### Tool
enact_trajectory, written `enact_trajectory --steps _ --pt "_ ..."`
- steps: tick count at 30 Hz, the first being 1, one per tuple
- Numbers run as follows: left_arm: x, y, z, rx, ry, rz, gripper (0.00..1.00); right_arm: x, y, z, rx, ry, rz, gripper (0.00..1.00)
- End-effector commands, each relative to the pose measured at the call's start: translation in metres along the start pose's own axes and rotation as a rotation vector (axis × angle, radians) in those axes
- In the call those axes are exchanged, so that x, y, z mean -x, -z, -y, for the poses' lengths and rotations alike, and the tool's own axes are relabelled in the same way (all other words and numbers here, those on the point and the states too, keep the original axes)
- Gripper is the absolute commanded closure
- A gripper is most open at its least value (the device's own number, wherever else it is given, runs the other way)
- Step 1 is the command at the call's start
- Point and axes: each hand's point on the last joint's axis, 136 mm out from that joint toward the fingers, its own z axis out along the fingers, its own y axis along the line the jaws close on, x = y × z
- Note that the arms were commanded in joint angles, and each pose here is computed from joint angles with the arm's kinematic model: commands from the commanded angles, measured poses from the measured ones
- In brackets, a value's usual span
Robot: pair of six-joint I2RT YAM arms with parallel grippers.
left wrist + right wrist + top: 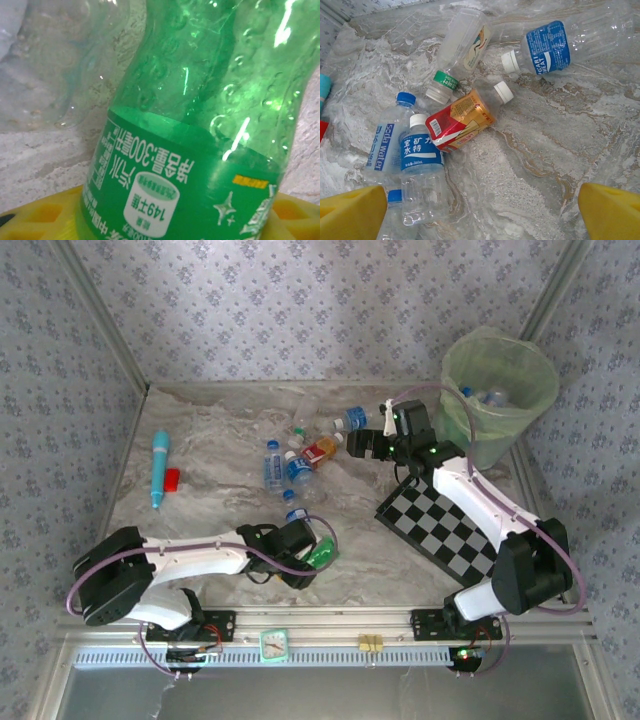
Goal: Put the plastic bottles in the bin
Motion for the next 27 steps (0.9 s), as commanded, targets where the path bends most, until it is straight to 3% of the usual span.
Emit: enact_trajectory --steps 1,6,9,20,24,27 --pt "0.005 0.000 0.011 -0.046 -0.021 0.000 0.44 0.009 0.005 -0.002 0.021 -0.020 0.028 0.00" --pt "0.008 -0.002 0.019 -0.084 -0.033 0.010 0.47 0.011 0.009 0.002 0.026 -0.034 0.040 0.00" --pt "0.008 -0.007 0.019 -0.075 -0.034 -0.013 0.38 0.012 0.011 0.003 0.037 -0.042 0.045 0.00" --pt "0.013 -0.015 0.018 -0.054 -0.047 -0.019 0.31 0.016 0.024 0.008 0.050 -0.062 0.069 0.00" --pt "0.020 -0.011 0.020 -0.061 -0.058 0.010 0.52 0.015 0.029 0.009 0.057 -0.068 0.065 0.00" --pt "0.035 0.001 0.023 -0.064 -0.068 0.059 0.55 0.014 0.033 0.011 0.055 -0.070 0.064 0.00"
